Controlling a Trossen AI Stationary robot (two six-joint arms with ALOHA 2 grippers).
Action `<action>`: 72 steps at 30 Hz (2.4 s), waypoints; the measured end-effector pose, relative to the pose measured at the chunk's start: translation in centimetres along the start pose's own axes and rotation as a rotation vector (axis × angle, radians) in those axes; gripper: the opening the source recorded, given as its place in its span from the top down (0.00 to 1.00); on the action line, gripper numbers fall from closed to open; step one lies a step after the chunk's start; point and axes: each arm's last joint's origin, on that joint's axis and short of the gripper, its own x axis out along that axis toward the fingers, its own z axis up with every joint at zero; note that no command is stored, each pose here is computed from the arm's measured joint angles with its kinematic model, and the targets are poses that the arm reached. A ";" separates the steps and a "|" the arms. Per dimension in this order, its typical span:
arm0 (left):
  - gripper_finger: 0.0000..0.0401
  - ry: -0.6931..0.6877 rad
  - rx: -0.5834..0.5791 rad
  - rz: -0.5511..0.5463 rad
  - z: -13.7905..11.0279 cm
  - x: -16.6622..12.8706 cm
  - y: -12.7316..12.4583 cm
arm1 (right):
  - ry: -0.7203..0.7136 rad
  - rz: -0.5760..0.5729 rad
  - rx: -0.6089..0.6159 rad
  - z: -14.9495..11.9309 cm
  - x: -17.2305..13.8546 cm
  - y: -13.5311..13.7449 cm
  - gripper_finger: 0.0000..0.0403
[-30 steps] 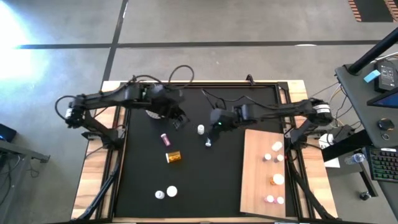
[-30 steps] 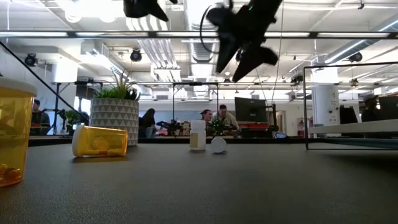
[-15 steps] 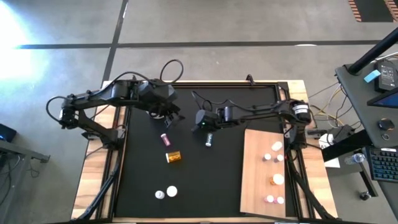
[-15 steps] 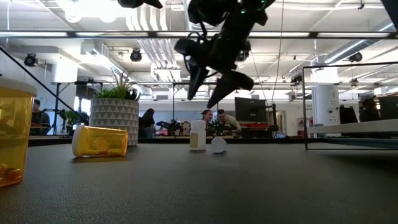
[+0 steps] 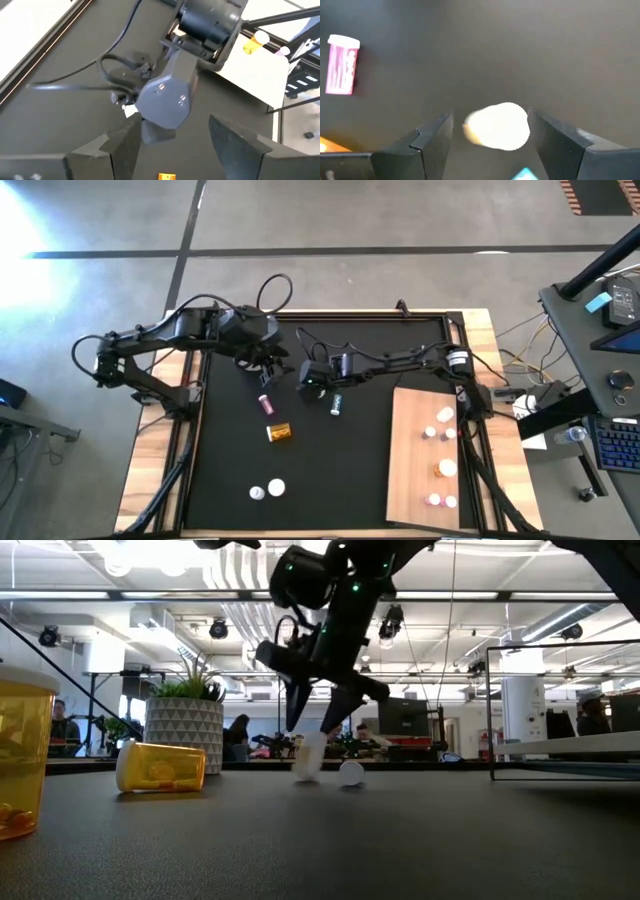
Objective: Pick and place medicine bottles onto shelf by color
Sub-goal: Put the left white pill bottle on the shelf aligned with the other white pill bottle
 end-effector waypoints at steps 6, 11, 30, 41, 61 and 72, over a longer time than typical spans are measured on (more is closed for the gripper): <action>0.46 0.001 0.000 0.001 0.0 0.0 0.0 | -0.005 0.017 -0.002 0.2 -0.5 0.5 0.39; 0.46 0.000 -0.001 0.000 0.0 0.0 0.0 | -0.076 0.025 -0.012 0.9 -2.8 0.5 0.39; 0.46 0.052 0.037 0.038 -4.0 9.2 1.7 | 0.158 -0.128 -0.502 -1.9 -8.2 -3.8 0.39; 0.46 0.082 -0.037 0.202 -9.8 18.9 4.3 | 0.051 -0.038 -0.504 -2.2 -12.2 -5.7 0.39; 0.48 0.223 -0.092 0.311 -13.9 27.1 4.8 | 0.061 -0.045 -0.514 -3.5 -12.9 -7.4 0.39; 0.69 0.229 0.084 0.248 -13.4 26.9 4.6 | 0.065 -0.042 -0.557 -3.5 -12.9 -7.4 0.39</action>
